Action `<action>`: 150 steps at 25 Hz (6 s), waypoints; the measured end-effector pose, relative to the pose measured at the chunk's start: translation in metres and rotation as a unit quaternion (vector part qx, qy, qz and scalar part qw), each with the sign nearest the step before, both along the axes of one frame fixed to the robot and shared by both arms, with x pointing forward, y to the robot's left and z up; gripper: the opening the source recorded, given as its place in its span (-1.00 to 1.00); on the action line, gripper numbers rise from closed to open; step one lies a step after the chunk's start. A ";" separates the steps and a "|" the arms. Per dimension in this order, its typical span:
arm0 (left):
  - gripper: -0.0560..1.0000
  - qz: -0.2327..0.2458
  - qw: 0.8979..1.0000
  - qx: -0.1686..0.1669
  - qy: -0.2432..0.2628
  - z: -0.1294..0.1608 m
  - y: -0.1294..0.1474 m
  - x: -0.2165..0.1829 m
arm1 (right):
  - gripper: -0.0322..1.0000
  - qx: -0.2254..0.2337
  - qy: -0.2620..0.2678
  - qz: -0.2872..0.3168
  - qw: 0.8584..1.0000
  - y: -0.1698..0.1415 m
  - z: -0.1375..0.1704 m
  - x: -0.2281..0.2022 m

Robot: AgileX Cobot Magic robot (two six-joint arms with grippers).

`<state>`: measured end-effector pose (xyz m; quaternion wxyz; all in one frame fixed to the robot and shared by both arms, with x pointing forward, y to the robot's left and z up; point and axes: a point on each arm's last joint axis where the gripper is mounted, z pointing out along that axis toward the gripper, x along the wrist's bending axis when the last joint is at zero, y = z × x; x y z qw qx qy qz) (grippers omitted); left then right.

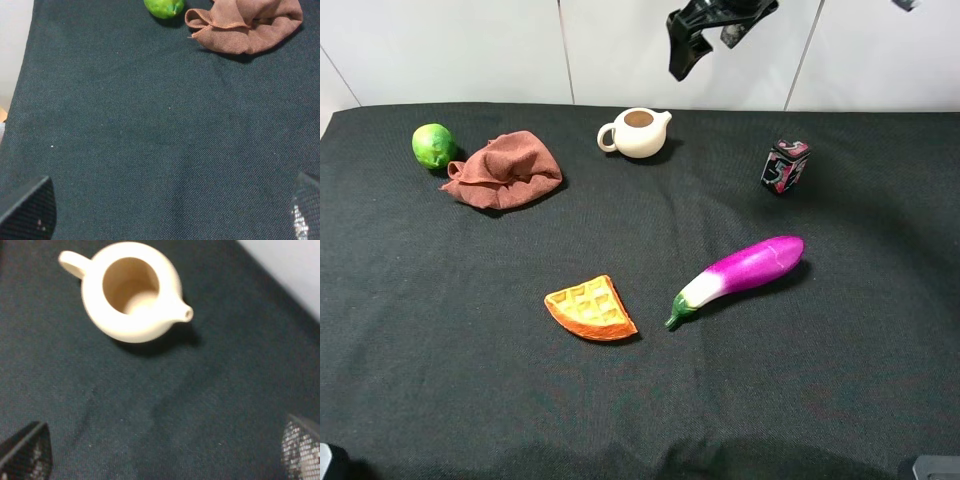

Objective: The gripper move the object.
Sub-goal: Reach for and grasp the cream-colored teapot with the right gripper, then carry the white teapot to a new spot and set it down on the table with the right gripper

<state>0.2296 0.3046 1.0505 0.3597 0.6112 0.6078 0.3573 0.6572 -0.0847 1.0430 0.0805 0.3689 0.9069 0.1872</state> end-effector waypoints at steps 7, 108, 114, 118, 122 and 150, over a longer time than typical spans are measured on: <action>0.98 0.000 1.000 0.000 -0.001 0.000 0.000 0.000 | 0.41 0.006 0.015 0.014 1.000 0.016 -0.024 0.004; 0.98 0.000 1.000 0.000 -0.002 0.000 0.000 0.000 | -0.06 0.033 0.042 0.088 0.995 0.082 -0.157 0.031; 0.98 0.000 1.000 0.000 -0.002 0.000 0.000 0.000 | -0.42 0.033 0.044 0.088 0.995 0.082 -0.157 0.030; 0.98 0.000 1.000 0.000 -0.002 0.000 0.000 0.000 | -0.59 0.033 0.044 0.088 0.995 0.082 -0.157 0.030; 0.98 0.000 1.000 0.000 -0.002 0.000 0.000 0.000 | -0.79 0.032 0.047 0.089 0.994 0.082 -0.157 0.030; 0.98 0.000 1.000 0.000 -0.002 0.000 0.000 0.000 | -0.94 0.019 0.083 0.100 0.991 0.079 -0.158 0.023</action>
